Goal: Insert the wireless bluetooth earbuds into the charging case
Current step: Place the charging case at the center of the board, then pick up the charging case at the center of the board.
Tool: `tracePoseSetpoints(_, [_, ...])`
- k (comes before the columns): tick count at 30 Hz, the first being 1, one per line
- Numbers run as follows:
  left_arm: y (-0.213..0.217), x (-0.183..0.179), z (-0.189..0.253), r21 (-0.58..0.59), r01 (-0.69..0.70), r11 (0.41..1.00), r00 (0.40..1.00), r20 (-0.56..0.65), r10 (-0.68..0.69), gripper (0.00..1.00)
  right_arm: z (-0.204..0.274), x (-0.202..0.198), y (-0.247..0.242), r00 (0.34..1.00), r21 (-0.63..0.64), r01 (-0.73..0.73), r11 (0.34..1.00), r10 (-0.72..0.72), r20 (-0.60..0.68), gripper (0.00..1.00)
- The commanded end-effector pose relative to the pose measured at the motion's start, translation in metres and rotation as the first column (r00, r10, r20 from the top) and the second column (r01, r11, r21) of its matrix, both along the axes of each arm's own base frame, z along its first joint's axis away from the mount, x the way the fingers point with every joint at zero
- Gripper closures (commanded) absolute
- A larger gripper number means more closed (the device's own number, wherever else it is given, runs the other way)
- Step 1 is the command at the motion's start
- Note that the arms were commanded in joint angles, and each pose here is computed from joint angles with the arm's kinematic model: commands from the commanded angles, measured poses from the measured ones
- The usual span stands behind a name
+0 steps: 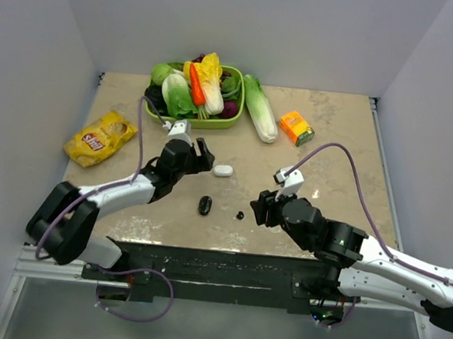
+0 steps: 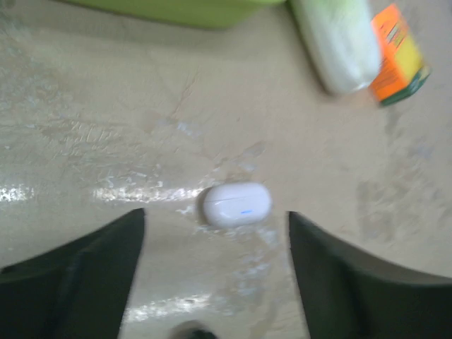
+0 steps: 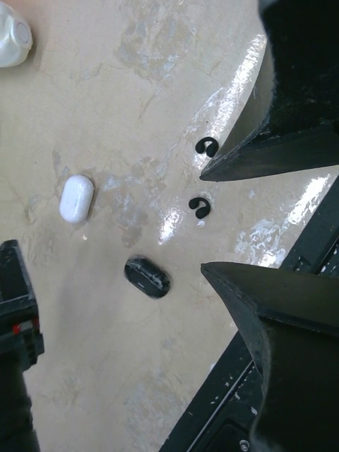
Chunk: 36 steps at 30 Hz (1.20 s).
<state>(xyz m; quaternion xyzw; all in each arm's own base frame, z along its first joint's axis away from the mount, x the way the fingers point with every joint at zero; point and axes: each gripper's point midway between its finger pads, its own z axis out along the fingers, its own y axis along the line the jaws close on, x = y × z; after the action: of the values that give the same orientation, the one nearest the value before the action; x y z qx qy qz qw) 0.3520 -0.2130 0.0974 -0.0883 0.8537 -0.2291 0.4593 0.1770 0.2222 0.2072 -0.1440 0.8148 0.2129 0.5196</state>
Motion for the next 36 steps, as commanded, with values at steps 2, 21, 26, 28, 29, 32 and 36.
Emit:
tracePoseSetpoints(2, [0.033, -0.021, 0.057, 0.107, -0.237, 0.966, 0.965, 0.137, 0.221, 0.0, 0.044, 0.011, 0.012, 0.996, 0.081, 0.004, 0.997, -0.011, 0.09, 0.47])
tracePoseSetpoints(21, [-0.02, -0.049, 0.018, 0.115, -0.193, 0.974, 0.979, 0.091, 0.183, 0.0, 0.059, 0.047, 0.032, 0.975, -0.002, 0.117, 0.993, -0.115, 0.188, 0.42])
tracePoseSetpoints(26, [-0.025, -0.062, 0.012, 0.013, -0.15, 0.989, 0.987, 0.066, 0.149, 0.0, 0.063, 0.051, 0.012, 0.947, 0.045, 0.172, 0.984, -0.178, 0.266, 0.41])
tracePoseSetpoints(28, [-0.032, -0.066, 0.013, -0.033, -0.118, 0.992, 0.991, 0.064, 0.12, 0.0, 0.063, 0.052, 0.008, 0.937, 0.027, 0.17, 0.985, -0.17, 0.305, 0.4])
tracePoseSetpoints(29, [-0.033, -0.067, 0.016, -0.045, -0.115, 0.992, 0.991, 0.07, 0.118, 0.0, 0.062, 0.052, 0.006, 0.935, 0.018, 0.173, 0.985, -0.17, 0.312, 0.4])
tracePoseSetpoints(32, [-0.032, -0.069, 0.013, -0.034, -0.113, 0.993, 0.991, 0.068, 0.115, 0.0, 0.059, 0.052, 0.0, 0.932, 0.004, 0.192, 0.981, -0.184, 0.313, 0.39])
tracePoseSetpoints(36, [-0.028, -0.073, 0.003, -0.01, -0.112, 0.994, 0.992, 0.062, 0.113, 0.0, 0.048, 0.053, -0.002, 0.931, -0.029, 0.196, 0.98, -0.177, 0.318, 0.38])
